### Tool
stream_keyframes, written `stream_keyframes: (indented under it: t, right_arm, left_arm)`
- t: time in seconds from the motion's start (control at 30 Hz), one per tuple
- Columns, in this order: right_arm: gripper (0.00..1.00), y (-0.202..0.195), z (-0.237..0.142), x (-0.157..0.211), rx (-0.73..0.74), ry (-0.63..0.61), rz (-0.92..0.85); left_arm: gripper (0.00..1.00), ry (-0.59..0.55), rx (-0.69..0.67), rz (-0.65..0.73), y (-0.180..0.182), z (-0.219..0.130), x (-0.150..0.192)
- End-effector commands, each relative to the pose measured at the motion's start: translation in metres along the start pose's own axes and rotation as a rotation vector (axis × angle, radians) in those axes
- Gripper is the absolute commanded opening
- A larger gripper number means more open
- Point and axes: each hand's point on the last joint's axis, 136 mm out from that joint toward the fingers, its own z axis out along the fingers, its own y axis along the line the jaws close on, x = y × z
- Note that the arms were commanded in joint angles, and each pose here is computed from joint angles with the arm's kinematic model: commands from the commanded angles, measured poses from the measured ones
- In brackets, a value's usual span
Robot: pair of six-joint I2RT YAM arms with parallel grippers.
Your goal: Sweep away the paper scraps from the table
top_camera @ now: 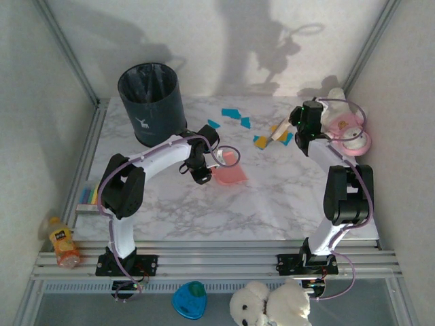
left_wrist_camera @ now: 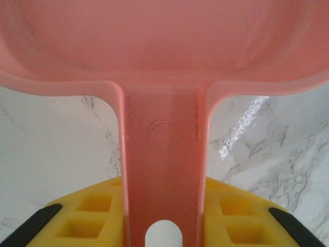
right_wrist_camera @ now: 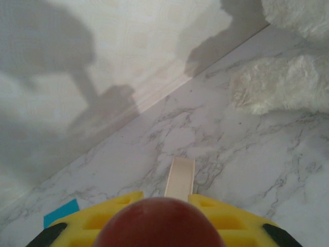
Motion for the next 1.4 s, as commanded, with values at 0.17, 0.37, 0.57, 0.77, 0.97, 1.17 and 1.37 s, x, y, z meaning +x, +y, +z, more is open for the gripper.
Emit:
stream_keyframes:
  t: [0.17, 0.37, 0.57, 0.77, 0.97, 1.17, 1.37]
  right_arm:
    - [0.00, -0.001, -0.011, 0.037, 0.013, 0.083, -0.048]
    - [0.00, -0.006, -0.031, 0.059, 0.029, 0.141, -0.055]
    - [0.00, 0.003, -0.062, 0.065, -0.001, 0.154, -0.070]
    - [0.00, 0.018, -0.081, 0.054, -0.072, 0.134, -0.076]
    - [0.00, 0.048, -0.098, 0.034, -0.199, 0.115, -0.131]
    - [0.00, 0.055, -0.109, 0.023, -0.217, 0.100, -0.313]
    - [0.00, 0.048, -0.112, -0.001, -0.169, 0.048, -0.530]
  left_arm:
    - [0.12, 0.054, 0.024, 0.023, -0.008, 0.005, 0.010]
    - [0.12, 0.065, 0.022, 0.022, -0.007, 0.007, 0.012]
    - [0.12, 0.075, 0.015, 0.019, -0.006, 0.007, 0.014]
    - [0.12, 0.096, 0.015, 0.018, -0.007, 0.012, 0.019]
    - [0.12, 0.139, 0.022, 0.016, -0.009, 0.017, 0.027]
    - [0.12, 0.164, 0.017, -0.015, -0.006, 0.019, 0.026]
    - [0.12, 0.170, 0.036, -0.013, -0.007, 0.018, 0.021]
